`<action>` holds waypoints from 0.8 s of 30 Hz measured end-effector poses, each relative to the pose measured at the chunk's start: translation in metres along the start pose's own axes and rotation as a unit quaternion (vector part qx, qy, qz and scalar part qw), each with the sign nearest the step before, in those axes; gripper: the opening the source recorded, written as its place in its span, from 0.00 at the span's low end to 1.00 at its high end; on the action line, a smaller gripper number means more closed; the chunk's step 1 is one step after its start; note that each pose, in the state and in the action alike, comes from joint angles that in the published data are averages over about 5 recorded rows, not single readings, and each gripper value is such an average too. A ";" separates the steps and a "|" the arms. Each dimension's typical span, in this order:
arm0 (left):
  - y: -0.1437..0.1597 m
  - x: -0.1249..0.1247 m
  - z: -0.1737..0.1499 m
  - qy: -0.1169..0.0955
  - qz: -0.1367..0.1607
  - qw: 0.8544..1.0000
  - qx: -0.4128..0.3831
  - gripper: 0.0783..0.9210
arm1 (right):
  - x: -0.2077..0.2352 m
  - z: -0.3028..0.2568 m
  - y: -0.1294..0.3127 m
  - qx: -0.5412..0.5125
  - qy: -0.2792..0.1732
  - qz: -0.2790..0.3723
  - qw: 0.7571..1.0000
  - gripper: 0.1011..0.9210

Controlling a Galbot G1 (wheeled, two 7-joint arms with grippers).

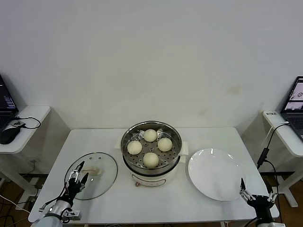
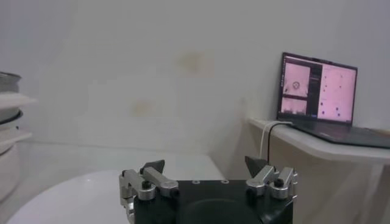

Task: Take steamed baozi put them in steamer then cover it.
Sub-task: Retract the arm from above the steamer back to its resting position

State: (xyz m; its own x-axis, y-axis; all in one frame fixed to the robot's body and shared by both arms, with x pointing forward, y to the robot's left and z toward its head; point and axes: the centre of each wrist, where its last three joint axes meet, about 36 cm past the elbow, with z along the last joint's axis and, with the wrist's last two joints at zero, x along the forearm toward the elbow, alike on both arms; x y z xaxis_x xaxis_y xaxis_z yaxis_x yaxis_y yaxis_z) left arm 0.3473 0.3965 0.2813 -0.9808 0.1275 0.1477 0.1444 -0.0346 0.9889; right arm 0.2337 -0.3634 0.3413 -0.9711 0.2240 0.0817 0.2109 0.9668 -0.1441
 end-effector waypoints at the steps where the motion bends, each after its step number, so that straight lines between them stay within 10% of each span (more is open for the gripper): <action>1: 0.000 -0.002 0.000 0.000 0.000 1.000 0.000 0.88 | 0.000 0.000 0.000 0.000 0.001 0.000 1.000 0.88; 24: -0.004 -0.048 0.010 0.013 -0.010 1.000 0.003 0.88 | 0.003 0.007 -0.005 0.002 0.011 0.005 1.000 0.88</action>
State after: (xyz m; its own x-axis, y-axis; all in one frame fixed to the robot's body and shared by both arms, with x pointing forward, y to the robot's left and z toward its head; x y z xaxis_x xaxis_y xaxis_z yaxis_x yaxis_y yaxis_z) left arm 0.3954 0.4000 0.2699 -0.9865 0.1023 0.1276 0.1255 -0.0264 0.9917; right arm 0.2286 -0.3683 0.3354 -0.9666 0.2355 0.1014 0.2194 0.9643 -0.1480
